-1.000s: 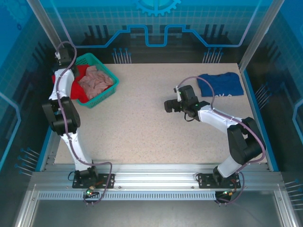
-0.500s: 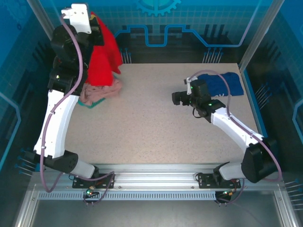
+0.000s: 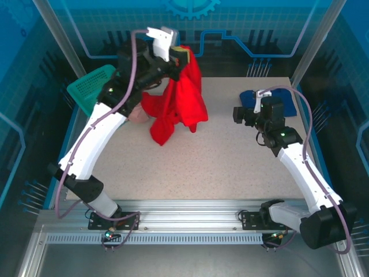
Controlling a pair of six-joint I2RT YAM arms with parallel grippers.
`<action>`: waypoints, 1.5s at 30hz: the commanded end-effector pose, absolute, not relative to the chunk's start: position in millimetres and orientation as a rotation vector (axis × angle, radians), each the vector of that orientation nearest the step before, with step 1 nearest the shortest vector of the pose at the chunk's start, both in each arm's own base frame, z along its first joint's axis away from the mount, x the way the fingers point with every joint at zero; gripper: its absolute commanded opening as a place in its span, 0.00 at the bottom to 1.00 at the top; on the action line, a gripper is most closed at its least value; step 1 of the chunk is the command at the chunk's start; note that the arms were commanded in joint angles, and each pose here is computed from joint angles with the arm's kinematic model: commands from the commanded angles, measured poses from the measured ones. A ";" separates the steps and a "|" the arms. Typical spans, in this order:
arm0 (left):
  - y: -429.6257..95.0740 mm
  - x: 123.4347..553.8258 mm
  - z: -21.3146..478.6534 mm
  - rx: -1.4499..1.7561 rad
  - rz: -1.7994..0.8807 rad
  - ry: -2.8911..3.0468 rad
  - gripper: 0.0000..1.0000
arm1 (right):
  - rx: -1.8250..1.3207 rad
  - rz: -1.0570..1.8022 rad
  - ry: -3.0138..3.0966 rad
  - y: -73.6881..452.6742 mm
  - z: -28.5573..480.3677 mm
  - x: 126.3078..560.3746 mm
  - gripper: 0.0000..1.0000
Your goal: Fold the inside-out t-shirt
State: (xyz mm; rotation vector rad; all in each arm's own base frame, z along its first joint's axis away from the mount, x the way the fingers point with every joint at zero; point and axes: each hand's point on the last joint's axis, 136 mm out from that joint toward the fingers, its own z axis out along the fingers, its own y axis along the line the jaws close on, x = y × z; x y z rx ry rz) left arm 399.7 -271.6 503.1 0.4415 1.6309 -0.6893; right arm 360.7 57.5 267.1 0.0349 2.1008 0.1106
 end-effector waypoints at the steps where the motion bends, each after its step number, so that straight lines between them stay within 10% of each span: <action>1: -297.3 419.7 444.7 0.421 -0.801 1.743 0.04 | 0.042 0.066 2.130 46.5 262.1 351.1 1.00; 4: -296.7 437.9 384.4 0.450 -0.727 1.904 0.57 | 0.026 0.098 2.140 52.0 257.9 351.5 1.00; 6: -261.3 453.1 349.9 0.360 -0.603 2.024 0.68 | 0.016 0.121 2.157 56.8 252.5 351.4 1.00; 12: -106.6 495.1 250.5 -0.160 -0.372 2.246 0.84 | -0.036 0.216 2.170 85.3 232.6 355.2 1.00; 26: 23.2 481.1 164.2 -0.374 0.269 2.422 0.94 | -0.137 0.268 2.240 127.8 204.8 364.0 1.00; 30: 33.4 482.1 139.1 -0.399 0.262 2.488 0.84 | -0.137 0.281 2.242 132.0 203.0 367.1 1.00; 39: 75.7 504.0 158.4 -0.480 0.266 2.417 0.00 | -0.146 0.277 2.257 136.1 198.4 367.5 1.00; 45: 174.4 513.2 212.5 -0.753 0.406 2.173 0.00 | -0.150 0.254 2.247 132.2 203.3 365.4 1.00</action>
